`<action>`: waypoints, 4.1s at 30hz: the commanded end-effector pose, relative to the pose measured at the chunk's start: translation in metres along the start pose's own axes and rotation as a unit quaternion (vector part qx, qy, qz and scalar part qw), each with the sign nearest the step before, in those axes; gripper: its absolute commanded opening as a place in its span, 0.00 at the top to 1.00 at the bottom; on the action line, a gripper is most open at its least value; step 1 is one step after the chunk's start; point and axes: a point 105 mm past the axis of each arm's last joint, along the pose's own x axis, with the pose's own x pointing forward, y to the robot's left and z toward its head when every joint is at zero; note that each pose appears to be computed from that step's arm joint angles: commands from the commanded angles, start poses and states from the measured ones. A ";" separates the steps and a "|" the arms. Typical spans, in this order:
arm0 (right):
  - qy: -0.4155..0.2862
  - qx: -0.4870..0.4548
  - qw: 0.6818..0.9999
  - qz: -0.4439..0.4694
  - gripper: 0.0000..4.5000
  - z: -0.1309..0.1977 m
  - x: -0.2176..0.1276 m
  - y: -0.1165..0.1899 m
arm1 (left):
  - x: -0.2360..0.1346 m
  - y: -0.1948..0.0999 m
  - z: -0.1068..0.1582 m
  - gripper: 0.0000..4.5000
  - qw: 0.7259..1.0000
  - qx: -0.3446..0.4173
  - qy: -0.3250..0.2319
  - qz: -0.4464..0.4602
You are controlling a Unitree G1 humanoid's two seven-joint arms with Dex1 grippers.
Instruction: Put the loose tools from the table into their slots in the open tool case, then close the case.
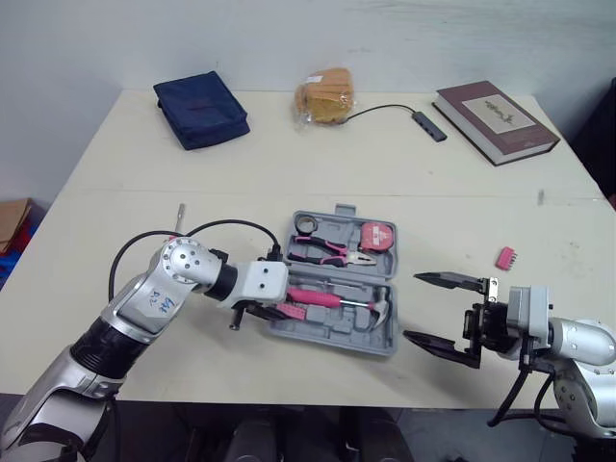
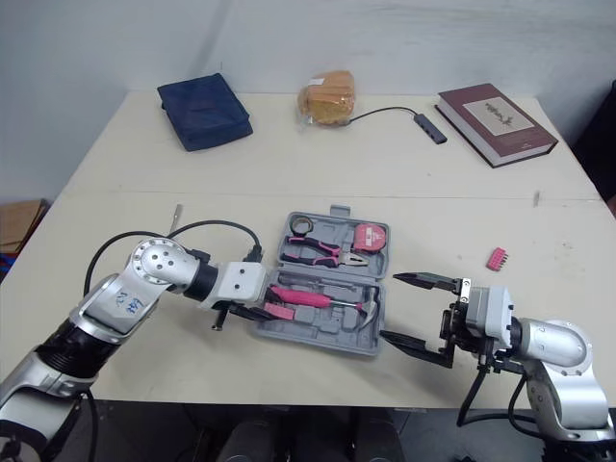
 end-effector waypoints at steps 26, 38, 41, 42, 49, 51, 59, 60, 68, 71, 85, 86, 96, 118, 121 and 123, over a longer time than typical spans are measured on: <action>-0.021 -0.008 1.000 0.001 0.00 0.025 0.020 -0.003 | -0.009 -0.002 0.029 0.53 0.996 0.069 -0.060 0.008; -0.016 -0.002 1.000 -0.005 0.00 0.025 0.016 -0.005 | -0.042 0.018 0.034 0.79 0.981 -0.006 -0.180 0.077; -0.012 -0.004 1.000 -0.008 0.00 0.023 0.014 -0.005 | -0.037 0.027 0.016 0.98 0.986 0.011 -0.145 0.079; -0.011 -0.005 1.000 -0.008 0.00 0.022 0.014 -0.004 | -0.036 0.028 0.013 0.98 0.987 0.017 -0.140 0.077; -0.008 -0.004 1.000 -0.014 0.00 0.019 0.011 -0.005 | -0.027 0.026 0.007 0.98 0.989 0.023 -0.141 0.036; -0.008 -0.004 1.000 -0.016 0.00 0.018 0.011 -0.004 | -0.023 0.025 0.006 0.98 0.990 0.025 -0.138 0.031; -0.008 -0.005 1.000 -0.025 0.00 0.017 0.010 -0.003 | -0.009 0.025 0.000 0.98 0.991 0.002 -0.132 0.029; -0.008 -0.005 1.000 -0.026 0.00 0.017 0.010 -0.003 | -0.007 0.025 -0.001 0.98 0.991 0.000 -0.130 0.029; -0.007 -0.006 1.000 -0.027 0.00 0.017 0.009 -0.002 | -0.001 0.013 -0.009 0.98 0.996 -0.019 -0.088 -0.010; -0.007 -0.006 1.000 -0.028 0.00 0.017 0.009 -0.002 | 0.000 0.007 -0.014 0.98 0.997 -0.033 -0.070 -0.022; -0.008 -0.008 0.999 -0.032 0.00 0.016 0.009 -0.002 | 0.009 -0.001 -0.011 0.98 0.993 -0.067 -0.097 -0.003; -0.008 -0.008 0.999 -0.032 0.00 0.016 0.008 -0.002 | 0.003 0.001 -0.004 0.98 0.991 -0.055 -0.120 0.002; -0.008 -0.008 0.999 -0.033 0.00 0.014 0.008 -0.002 | -0.023 0.026 0.008 0.98 0.984 -0.010 -0.170 0.049; -0.008 -0.010 0.999 -0.037 0.00 0.011 0.008 -0.001 | 0.004 0.016 -0.011 0.98 0.993 -0.016 -0.115 0.011; -0.011 -0.010 0.999 -0.038 0.00 0.011 0.009 -0.002 | 0.005 0.007 -0.017 0.98 0.994 -0.033 -0.101 -0.006; -0.012 -0.010 0.999 -0.037 0.00 0.011 0.010 -0.002 | 0.006 0.003 -0.025 0.98 0.995 -0.050 -0.083 -0.007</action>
